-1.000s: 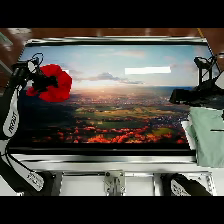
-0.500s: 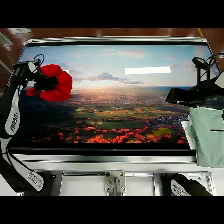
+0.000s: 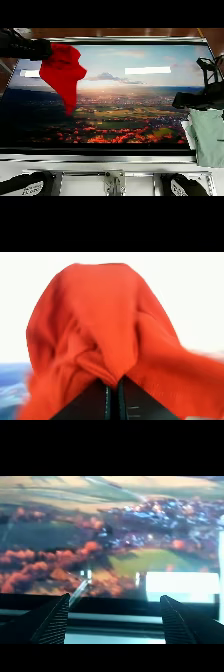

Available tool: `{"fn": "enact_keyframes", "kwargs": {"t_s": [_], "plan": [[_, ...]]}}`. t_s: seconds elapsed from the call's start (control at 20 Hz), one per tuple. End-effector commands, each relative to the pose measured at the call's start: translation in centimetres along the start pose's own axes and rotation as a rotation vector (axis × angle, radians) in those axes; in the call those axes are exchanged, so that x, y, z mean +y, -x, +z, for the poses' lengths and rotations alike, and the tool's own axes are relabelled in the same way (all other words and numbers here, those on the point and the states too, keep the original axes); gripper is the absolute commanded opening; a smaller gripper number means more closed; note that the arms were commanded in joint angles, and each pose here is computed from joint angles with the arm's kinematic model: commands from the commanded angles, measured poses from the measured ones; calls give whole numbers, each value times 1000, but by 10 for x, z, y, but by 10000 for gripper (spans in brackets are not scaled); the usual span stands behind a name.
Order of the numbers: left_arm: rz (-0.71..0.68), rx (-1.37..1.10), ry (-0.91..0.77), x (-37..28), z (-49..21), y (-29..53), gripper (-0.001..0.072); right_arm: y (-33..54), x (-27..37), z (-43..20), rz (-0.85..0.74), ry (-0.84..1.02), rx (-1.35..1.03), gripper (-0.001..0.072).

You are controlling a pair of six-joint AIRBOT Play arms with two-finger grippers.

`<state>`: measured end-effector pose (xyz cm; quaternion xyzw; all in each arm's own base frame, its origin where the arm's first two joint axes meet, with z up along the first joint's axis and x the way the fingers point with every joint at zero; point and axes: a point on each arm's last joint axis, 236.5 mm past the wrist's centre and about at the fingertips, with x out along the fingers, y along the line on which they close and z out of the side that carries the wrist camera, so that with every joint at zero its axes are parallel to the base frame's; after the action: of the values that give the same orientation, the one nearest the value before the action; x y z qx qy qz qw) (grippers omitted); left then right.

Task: Fold the shirts.

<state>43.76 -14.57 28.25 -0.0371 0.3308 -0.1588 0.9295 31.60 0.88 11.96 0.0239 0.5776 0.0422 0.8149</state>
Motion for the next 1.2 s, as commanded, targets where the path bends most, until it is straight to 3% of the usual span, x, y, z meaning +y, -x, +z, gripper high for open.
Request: {"fn": "enact_keyframes", "kwargs": {"t_s": [0.0, 0.25, 0.5, 0.55, 0.6, 0.65, 0.8, 0.95, 1.05, 1.15], "plan": [[-183, -52, -87, -93, -12, 79, 40, 36, -13, -21, -79, 30, -29, 679], [-390, 170, -170, -214, -112, 28, 40, 63, -22, -45, -140, 46, -34, 679], [-519, 425, -115, -329, -263, -68, 42, 63, -27, -46, -161, 45, -28, 679], [-531, 482, -92, -341, -286, -80, 85, 62, -28, -47, -161, 45, -24, 679], [-529, 545, -64, -345, -305, -90, 429, 61, -27, -47, -160, 45, -19, 680], [-513, 599, -34, -340, -314, -96, 691, 57, -26, -47, -152, 48, -10, 680], [-437, 684, -88, -279, -301, -98, 691, 29, -29, -59, -147, 60, 70, 680], [-275, 719, -132, -173, -265, -87, 692, -21, -32, -96, -121, 81, 241, 680], [-175, 733, -35, -109, -257, -79, 692, -53, -28, -125, -57, 48, 349, 680], [-175, 755, 121, -80, -279, -71, 692, -74, -29, -141, 23, -40, 396, 679]]}}
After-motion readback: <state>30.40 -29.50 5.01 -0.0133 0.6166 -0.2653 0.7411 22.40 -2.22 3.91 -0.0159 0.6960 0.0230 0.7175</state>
